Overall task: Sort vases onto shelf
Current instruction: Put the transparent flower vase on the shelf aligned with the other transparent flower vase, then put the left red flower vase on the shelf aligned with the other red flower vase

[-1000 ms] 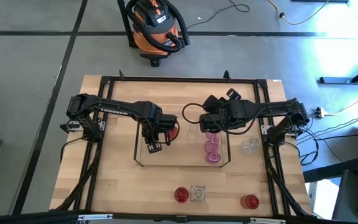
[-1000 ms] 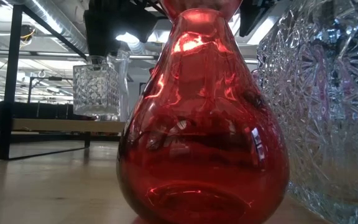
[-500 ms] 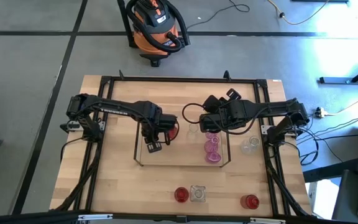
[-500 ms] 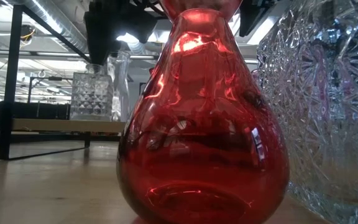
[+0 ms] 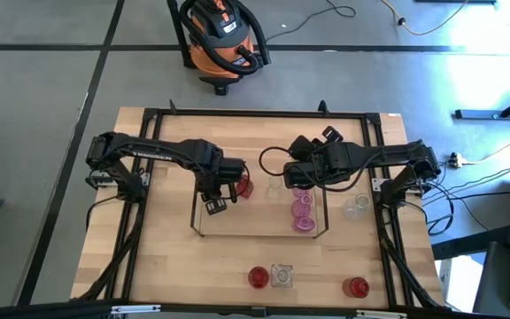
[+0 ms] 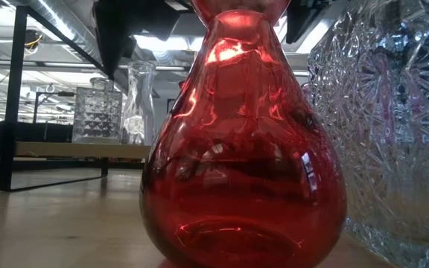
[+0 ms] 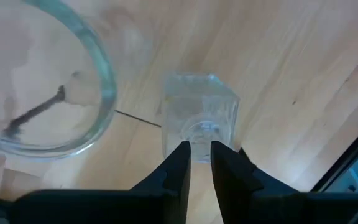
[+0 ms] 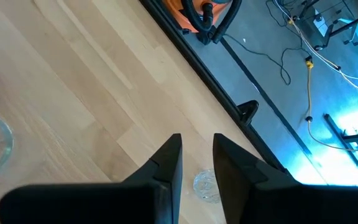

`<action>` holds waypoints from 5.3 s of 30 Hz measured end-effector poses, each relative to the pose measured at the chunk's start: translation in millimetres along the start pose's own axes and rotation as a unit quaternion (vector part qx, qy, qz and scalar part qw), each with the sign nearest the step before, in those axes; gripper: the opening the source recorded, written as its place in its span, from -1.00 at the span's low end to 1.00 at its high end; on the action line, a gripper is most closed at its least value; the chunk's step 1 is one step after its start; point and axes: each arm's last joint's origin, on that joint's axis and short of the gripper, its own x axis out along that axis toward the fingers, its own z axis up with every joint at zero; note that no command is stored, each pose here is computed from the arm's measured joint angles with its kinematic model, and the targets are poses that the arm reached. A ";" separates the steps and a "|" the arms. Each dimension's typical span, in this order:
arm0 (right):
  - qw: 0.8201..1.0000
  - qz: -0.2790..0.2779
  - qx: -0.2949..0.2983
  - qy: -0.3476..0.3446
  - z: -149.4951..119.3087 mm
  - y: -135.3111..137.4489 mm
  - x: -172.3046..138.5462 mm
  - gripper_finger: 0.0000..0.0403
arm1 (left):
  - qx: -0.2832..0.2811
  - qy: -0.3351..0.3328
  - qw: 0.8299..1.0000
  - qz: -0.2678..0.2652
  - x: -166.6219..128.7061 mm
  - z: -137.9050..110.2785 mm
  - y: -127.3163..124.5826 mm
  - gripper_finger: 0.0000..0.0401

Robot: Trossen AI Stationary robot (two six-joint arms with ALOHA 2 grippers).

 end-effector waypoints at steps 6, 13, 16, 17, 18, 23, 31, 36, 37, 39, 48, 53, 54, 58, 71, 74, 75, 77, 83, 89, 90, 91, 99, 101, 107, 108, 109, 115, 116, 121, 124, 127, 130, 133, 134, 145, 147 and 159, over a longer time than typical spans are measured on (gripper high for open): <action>1.000 0.005 0.006 -0.006 1.5 1.3 0.0 -0.63 | -0.014 -0.011 1.000 -0.005 -10.3 -7.3 2.0 -0.71; 1.000 0.005 0.007 -0.006 1.5 1.3 0.0 -0.63 | -0.019 -0.028 0.999 -0.018 -20.4 -21.6 -7.9 -0.74; 1.000 0.005 0.007 -0.006 1.5 1.3 0.0 -0.63 | -0.008 -0.045 0.999 -0.006 -18.3 -25.5 -18.3 -0.86; 1.000 0.005 0.007 -0.006 1.5 1.3 0.0 -0.63 | -0.007 -0.058 0.998 -0.005 -18.3 -26.0 -22.0 -0.91; 1.000 0.006 0.007 -0.006 1.5 1.3 0.0 -0.63 | -0.007 -0.072 0.997 -0.002 -18.1 -26.1 -25.4 -0.95; 1.000 0.006 0.008 -0.006 1.5 1.4 0.0 -0.63 | -0.016 -0.093 0.995 0.036 -16.9 -29.8 -28.9 -0.99; 1.000 0.006 0.008 -0.006 1.5 1.4 0.0 -0.63 | -0.008 -0.070 0.996 0.050 -0.1 -34.8 -30.4 -1.00; 1.000 0.006 0.008 -0.006 1.5 1.4 0.0 -0.63 | -0.005 -0.072 0.996 0.053 9.7 -33.9 -29.5 -1.00; 1.000 0.006 0.008 -0.006 1.5 1.4 0.0 -0.63 | -0.003 -0.073 0.996 0.053 10.9 -33.7 -29.5 -1.00; 1.000 0.006 0.008 -0.006 1.5 1.3 0.0 -0.63 | 0.000 -0.075 0.996 0.056 13.5 -33.4 -29.1 -1.00; 1.000 0.006 0.007 -0.006 1.5 1.4 -0.1 -0.63 | 0.008 -0.075 0.996 0.056 25.1 -32.6 -27.5 -1.00; 1.000 0.006 0.007 -0.006 1.5 1.4 -0.1 -0.63 | 0.011 -0.077 0.996 0.048 30.2 -32.7 -29.0 -1.00; 1.000 0.006 0.007 -0.006 1.5 1.4 -0.1 -0.63 | 0.011 -0.077 0.996 0.049 30.2 -32.7 -29.0 -1.00; 1.000 0.006 0.008 -0.006 1.5 1.4 -0.1 -0.63 | 0.011 -0.085 0.995 0.052 30.2 -31.6 -28.8 -1.00; 1.000 0.006 0.007 -0.006 1.5 1.4 -0.1 -0.63 | -0.001 -0.115 0.992 0.058 29.2 -25.2 -26.4 -1.00; 1.000 0.006 0.005 -0.006 1.5 1.4 -0.1 -0.63 | -0.009 -0.118 0.991 0.059 28.7 -22.8 -23.7 -1.00; 1.000 0.006 0.005 -0.006 1.5 1.4 -0.1 -0.63 | -0.011 -0.118 0.991 0.060 28.5 -22.0 -22.6 -1.00; 1.000 0.006 0.004 -0.006 1.5 1.4 -0.1 -0.63 | -0.014 -0.119 0.991 0.060 28.2 -20.9 -21.1 -1.00; 1.000 0.006 0.004 -0.006 1.5 1.4 -0.1 -0.63 | -0.017 -0.121 0.991 0.059 28.0 -20.0 -20.6 -1.00; 1.000 0.006 0.004 -0.006 1.5 1.4 -0.1 -0.63 | -0.023 -0.122 0.991 0.049 26.4 -23.1 -23.5 -1.00; 1.000 0.006 0.004 -0.006 1.5 1.4 -0.1 -0.63 | -0.024 -0.124 0.991 0.048 26.1 -23.4 -24.1 -1.00; 1.000 0.006 0.004 -0.006 1.5 1.4 -0.1 -0.63 | -0.027 -0.126 0.991 0.047 25.4 -23.8 -24.1 -1.00; 1.000 0.006 0.004 -0.007 1.6 1.5 -0.1 -0.63 | -0.040 -0.160 0.985 0.052 14.1 -28.0 -20.6 -1.00; 1.000 0.006 0.004 -0.007 1.6 1.6 0.0 -0.63 | -0.044 -0.164 0.984 0.052 10.9 -30.0 -19.2 -1.00; 1.000 0.007 0.005 -0.007 1.7 1.7 0.0 -0.63 | -0.066 -0.188 0.980 0.026 -6.7 -40.1 -14.6 -1.00; 1.000 0.007 0.005 -0.007 1.7 1.7 0.0 -0.63 | -0.068 -0.195 0.978 0.017 -12.0 -44.0 -15.1 -1.00; 1.000 0.008 0.004 -0.006 1.7 1.8 0.0 -0.63 | -0.068 -0.203 0.977 0.003 -18.2 -47.3 -16.4 -1.00; 1.000 0.011 0.006 -0.006 2.0 2.2 0.0 -0.63 | 0.026 -0.251 0.954 -0.161 -61.2 -72.9 -37.8 -1.00; 1.000 0.012 0.001 -0.008 2.3 2.5 -0.1 -0.63 | 0.053 -0.256 0.944 -0.201 -66.7 -76.7 -44.0 -1.00; 0.999 0.023 -0.028 -0.015 4.5 4.7 -0.2 -0.63 | 0.134 -0.284 0.899 -0.305 -74.7 -90.6 -82.6 -1.00; 0.999 0.027 -0.044 -0.013 4.3 4.9 -0.2 -0.63 | 0.145 -0.258 0.906 -0.302 -56.4 -91.2 -104.7 -1.00; 0.998 0.036 -0.057 -0.007 3.7 3.8 -1.1 -0.63 | 0.126 -0.224 0.920 -0.297 -33.1 -86.1 -124.3 -1.00; 0.996 0.055 -0.066 -0.009 3.7 0.1 -5.1 -0.63 | 0.116 -0.218 0.916 -0.317 -15.8 -75.0 -142.5 -1.00; 0.994 0.070 -0.079 -0.010 3.0 -5.0 -9.7 -0.63 | 0.103 -0.233 0.909 -0.331 -5.5 -63.3 -153.1 -1.00; 0.994 0.073 -0.087 -0.011 2.9 -6.2 -10.7 -0.63 | 0.091 -0.233 0.911 -0.329 -1.9 -59.9 -153.9 -1.00; 0.991 0.088 -0.088 -0.040 -2.4 -37.9 -31.3 -0.63 | 0.006 -0.215 0.922 -0.322 7.2 -30.1 -137.9 -0.99; 0.991 0.089 -0.086 -0.041 -5.0 -45.3 -35.3 -0.63 | 0.009 -0.214 0.921 -0.326 6.2 -25.7 -134.5 -0.94; 0.993 0.094 -0.027 -0.062 -17.3 -82.4 -54.7 -0.63 | 0.005 -0.207 0.922 -0.328 12.4 -21.0 -134.9 -0.45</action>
